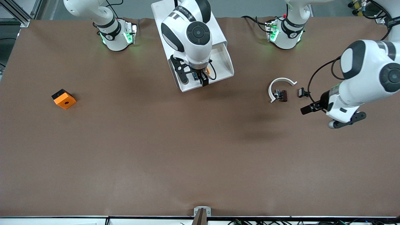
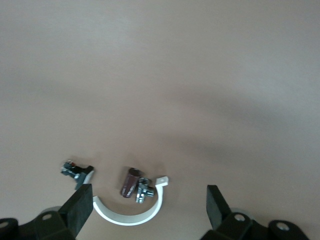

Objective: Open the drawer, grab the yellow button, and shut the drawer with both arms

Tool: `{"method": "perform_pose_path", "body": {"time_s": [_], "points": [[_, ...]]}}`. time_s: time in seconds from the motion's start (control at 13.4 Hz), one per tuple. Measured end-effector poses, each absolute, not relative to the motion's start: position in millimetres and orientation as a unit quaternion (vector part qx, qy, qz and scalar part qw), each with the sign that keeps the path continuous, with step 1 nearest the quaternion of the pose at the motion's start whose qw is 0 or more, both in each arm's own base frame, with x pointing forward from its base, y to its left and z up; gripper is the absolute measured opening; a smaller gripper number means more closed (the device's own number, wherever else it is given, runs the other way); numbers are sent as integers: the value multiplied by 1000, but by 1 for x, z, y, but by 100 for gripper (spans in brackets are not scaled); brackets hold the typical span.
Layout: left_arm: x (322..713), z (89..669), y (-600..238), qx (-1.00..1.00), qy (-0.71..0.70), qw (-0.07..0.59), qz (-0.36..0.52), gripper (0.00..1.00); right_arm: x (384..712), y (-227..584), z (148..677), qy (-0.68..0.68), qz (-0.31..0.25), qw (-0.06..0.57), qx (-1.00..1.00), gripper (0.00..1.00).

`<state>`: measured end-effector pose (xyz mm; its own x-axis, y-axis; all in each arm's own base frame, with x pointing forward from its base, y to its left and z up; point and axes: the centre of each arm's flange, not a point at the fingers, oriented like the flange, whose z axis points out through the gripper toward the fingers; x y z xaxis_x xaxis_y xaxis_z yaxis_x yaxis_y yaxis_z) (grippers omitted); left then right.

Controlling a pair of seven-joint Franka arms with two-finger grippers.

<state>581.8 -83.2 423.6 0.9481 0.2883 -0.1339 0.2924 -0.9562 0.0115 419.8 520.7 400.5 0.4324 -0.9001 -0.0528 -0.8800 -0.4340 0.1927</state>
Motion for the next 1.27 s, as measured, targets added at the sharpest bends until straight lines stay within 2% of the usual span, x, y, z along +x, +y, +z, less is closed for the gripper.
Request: {"method": "perform_pose_path", "body": {"time_s": [0.15, 0.45, 0.52, 0.6, 0.67, 0.97, 1.27], "points": [[577, 422, -109, 989, 127, 17, -67, 100, 421, 520, 396, -528, -74, 71, 843, 100], [563, 416, -160, 990, 120, 16, -76, 100, 423, 519, 397, -530, -73, 69, 842, 55], [559, 413, -177, 988, 130, 16, -79, 100, 424, 519, 397, -531, -72, 68, 842, 47], [555, 409, -194, 986, 142, 16, -81, 100, 424, 519, 397, -531, -72, 68, 842, 46], [551, 404, -209, 984, 158, 15, -84, 100, 425, 519, 398, -531, -72, 68, 841, 41], [535, 391, -269, 972, 217, 8, -89, 100, 434, 514, 405, -538, -69, 61, 838, 41], [524, 385, -306, 965, 245, 6, -92, 100, 469, 475, 449, -526, -83, 84, 842, 42]]}}
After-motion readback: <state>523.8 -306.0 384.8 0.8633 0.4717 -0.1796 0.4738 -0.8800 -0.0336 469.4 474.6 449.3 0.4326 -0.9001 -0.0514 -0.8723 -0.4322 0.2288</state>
